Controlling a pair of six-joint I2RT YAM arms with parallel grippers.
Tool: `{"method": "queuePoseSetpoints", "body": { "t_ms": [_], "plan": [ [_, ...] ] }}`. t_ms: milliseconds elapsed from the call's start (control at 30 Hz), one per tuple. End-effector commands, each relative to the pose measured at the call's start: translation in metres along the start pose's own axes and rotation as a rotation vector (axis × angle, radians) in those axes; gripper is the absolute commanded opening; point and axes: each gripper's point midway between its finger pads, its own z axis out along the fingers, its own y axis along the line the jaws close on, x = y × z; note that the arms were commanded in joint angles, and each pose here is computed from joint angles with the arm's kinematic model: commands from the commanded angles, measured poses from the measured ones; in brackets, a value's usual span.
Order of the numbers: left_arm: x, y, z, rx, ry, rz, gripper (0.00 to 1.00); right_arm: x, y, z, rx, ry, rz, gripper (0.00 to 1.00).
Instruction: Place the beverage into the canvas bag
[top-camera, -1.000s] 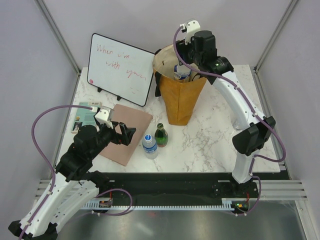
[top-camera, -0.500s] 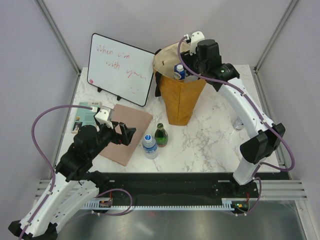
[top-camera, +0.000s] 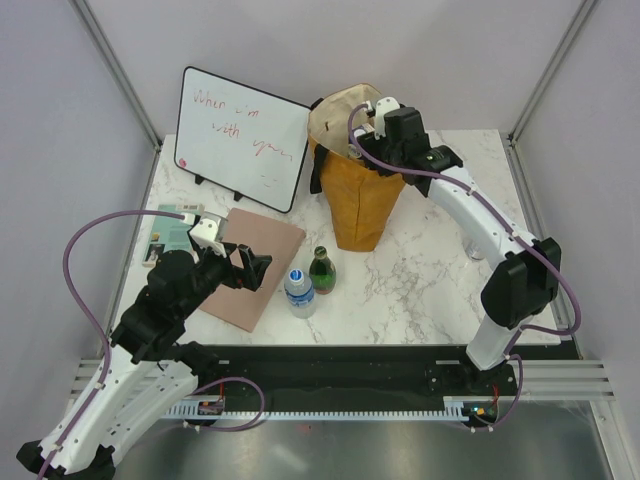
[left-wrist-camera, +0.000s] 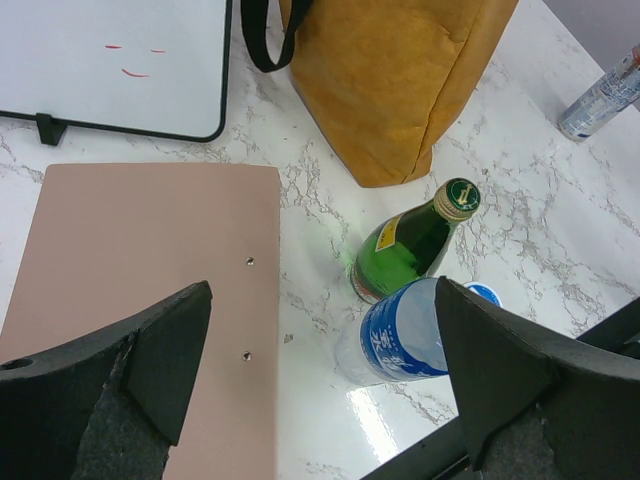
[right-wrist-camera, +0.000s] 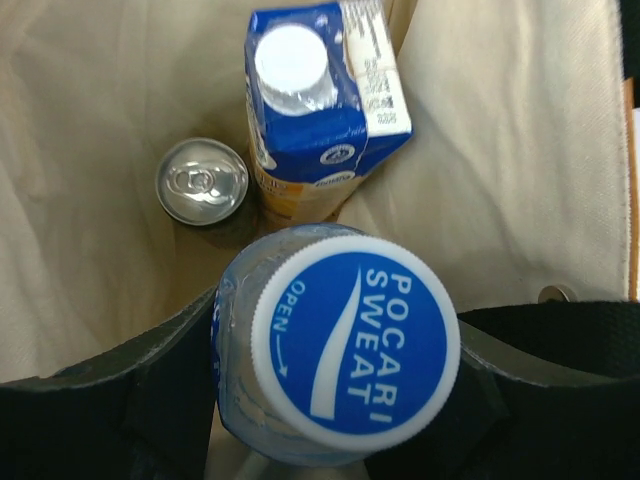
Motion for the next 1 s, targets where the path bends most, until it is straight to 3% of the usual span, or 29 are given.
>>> {"method": "queuePoseSetpoints", "body": {
  "t_ms": [0,233,567,800,967],
  "plan": [
    [-0.007,-0.004,0.003,0.017,-0.027,0.017,1.0,-0.04,-0.003,-0.015,0.005,-0.159,0.04,0.0],
    [-0.008,-0.002,0.002,0.01,-0.034,0.016,1.0,-0.02,-0.001,0.003,-0.007,-0.108,0.038,0.01],
    [-0.008,-0.002,0.001,0.007,-0.034,0.018,1.0,0.008,0.001,0.03,-0.088,0.015,0.072,0.1],
    [-0.007,-0.002,0.003,0.005,-0.025,0.017,1.0,-0.054,-0.007,0.023,-0.126,-0.039,0.077,0.08],
    [-0.006,0.0,0.004,-0.003,-0.024,0.018,1.0,-0.069,-0.008,0.027,-0.141,-0.07,0.09,0.07]
  ]
}}
